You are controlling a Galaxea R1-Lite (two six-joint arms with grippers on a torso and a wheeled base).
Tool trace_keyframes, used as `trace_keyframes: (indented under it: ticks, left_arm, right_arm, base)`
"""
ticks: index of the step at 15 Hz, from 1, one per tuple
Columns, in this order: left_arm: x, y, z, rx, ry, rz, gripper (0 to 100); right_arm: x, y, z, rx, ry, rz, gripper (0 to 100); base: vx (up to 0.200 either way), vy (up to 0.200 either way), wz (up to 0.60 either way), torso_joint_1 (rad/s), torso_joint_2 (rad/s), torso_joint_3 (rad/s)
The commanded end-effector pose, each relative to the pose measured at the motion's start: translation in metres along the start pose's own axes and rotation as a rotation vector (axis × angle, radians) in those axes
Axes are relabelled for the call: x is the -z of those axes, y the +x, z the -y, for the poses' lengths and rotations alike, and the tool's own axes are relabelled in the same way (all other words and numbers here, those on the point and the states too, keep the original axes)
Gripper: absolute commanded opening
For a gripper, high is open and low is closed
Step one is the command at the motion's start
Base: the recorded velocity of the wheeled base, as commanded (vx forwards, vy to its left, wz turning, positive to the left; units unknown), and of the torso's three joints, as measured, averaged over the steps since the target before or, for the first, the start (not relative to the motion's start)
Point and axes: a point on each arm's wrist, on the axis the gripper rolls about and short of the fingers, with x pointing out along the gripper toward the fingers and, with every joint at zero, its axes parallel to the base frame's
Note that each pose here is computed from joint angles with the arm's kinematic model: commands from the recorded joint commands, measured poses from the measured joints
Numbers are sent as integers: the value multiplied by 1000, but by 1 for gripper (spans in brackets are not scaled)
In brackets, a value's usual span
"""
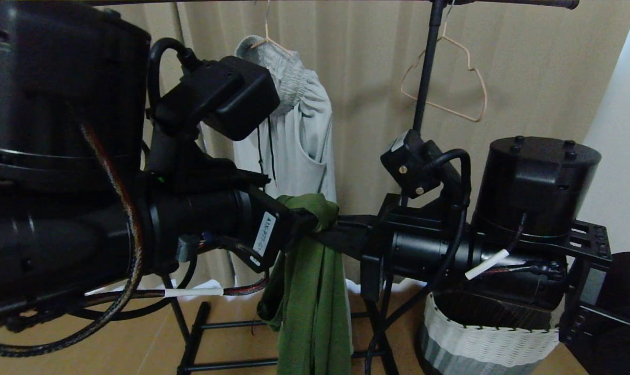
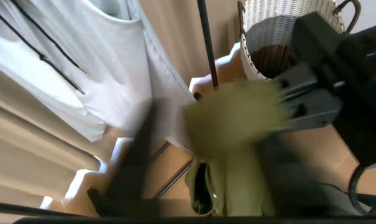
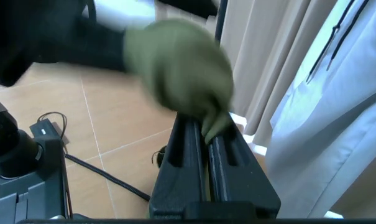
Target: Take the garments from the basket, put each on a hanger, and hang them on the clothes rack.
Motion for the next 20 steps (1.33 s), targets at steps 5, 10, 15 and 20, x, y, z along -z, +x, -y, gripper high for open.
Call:
trace_keyframes:
  ticks: [5, 10, 15, 20]
  left_arm:
    - [38, -44, -15, -16, -5, -17, 100]
    - [70, -55, -23, 41, -30, -48, 100]
    - [90, -32, -25, 117, -51, -65, 100]
    - [99, 10, -18, 133, -43, -140, 100]
  right_arm:
    - [-6, -17, -2, 9, -5, 23, 0]
    - [-13, -29, -3, 9, -14, 49, 0]
    - [-29, -43, -11, -77, -34, 100, 0]
    - [-33, -40, -20, -147, -46, 117, 0]
  base:
    - [0, 0, 0, 0, 0, 0]
    - [0, 0, 0, 0, 0, 0]
    - [0, 0, 0, 0, 0, 0]
    - [0, 0, 0, 0, 0, 0]
